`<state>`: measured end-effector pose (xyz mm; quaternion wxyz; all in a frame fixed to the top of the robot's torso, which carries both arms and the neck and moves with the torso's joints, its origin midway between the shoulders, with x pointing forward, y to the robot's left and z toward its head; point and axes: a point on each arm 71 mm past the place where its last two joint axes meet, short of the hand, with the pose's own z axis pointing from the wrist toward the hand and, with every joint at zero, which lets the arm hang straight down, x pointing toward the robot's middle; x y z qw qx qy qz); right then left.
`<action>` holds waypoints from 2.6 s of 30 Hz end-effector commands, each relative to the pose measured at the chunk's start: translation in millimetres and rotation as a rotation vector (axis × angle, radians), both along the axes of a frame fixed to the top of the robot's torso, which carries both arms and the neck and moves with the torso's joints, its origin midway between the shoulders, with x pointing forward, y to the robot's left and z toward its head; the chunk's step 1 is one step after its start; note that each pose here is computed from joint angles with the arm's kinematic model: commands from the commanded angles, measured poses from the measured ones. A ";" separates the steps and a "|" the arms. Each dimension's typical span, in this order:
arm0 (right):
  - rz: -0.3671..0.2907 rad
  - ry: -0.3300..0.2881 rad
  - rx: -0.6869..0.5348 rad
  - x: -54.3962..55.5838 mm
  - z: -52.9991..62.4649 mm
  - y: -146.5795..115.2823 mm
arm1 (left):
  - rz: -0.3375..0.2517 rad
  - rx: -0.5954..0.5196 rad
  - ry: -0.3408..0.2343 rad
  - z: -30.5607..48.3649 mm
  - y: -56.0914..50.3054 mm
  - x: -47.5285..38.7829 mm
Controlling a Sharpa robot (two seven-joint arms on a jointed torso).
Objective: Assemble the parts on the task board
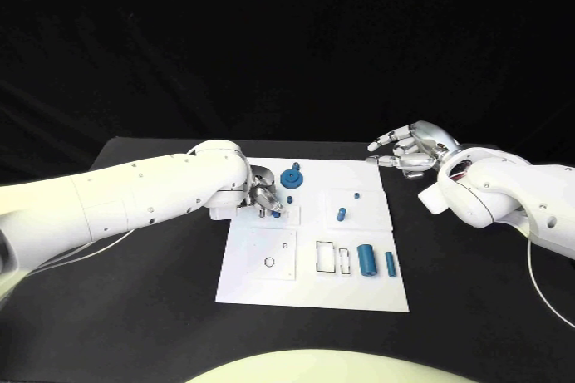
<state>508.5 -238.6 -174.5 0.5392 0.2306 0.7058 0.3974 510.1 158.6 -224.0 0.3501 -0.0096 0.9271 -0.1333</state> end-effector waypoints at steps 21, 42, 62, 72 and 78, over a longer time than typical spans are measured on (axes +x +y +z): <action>0.019 -0.002 -0.004 -0.9 0.2 0.8 | -0.006 0.002 0.026 -3.9 -0.1 -0.2; 0.020 -0.002 -0.003 -1.1 0.2 0.4 | 0.025 0.004 0.006 -3.6 8.3 3.9; 0.014 -0.004 -0.006 0.7 0.0 -2.2 | 0.114 -0.184 0.026 23.4 14.9 7.3; 0.010 -0.005 -0.009 1.2 -0.1 -3.3 | 0.141 -0.138 -0.044 49.8 36.4 32.1; 0.011 -0.006 -0.009 0.7 0.1 -3.3 | 0.150 -0.064 -0.045 49.9 46.1 49.0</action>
